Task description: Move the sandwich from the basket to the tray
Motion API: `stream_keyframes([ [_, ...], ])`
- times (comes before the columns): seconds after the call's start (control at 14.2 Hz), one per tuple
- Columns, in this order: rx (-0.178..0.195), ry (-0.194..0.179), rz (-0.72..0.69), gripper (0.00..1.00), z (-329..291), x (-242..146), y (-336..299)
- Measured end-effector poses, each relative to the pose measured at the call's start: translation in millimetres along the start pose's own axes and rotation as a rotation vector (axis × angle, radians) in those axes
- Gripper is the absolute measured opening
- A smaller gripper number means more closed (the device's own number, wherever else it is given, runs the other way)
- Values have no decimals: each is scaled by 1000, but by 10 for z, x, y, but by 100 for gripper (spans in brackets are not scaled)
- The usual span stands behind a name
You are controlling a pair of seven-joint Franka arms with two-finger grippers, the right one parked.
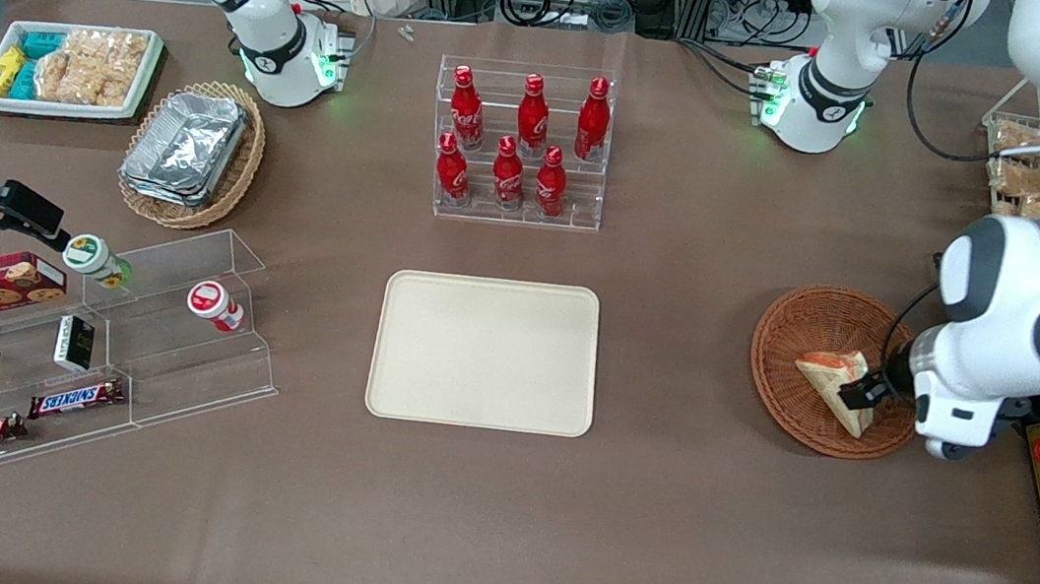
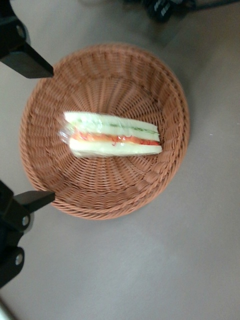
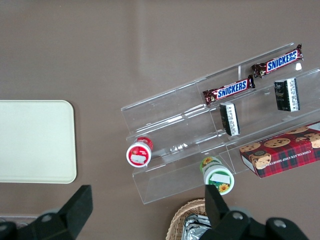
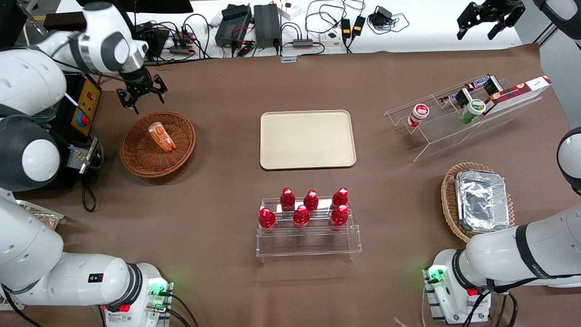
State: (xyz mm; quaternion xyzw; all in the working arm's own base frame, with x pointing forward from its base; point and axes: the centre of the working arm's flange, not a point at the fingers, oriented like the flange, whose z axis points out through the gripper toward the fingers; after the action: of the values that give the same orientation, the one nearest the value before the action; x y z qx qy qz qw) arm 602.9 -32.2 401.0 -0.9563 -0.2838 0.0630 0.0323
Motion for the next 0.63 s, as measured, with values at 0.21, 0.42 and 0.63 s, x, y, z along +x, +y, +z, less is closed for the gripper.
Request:
stream_keyframes([
  [0.21,1,1,205,100,-566,-178,-151],
  [0.42,-4,14,403,100,-941,-321,-283],
  [0.63,-8,22,490,100,-1230,-390,-389],
])
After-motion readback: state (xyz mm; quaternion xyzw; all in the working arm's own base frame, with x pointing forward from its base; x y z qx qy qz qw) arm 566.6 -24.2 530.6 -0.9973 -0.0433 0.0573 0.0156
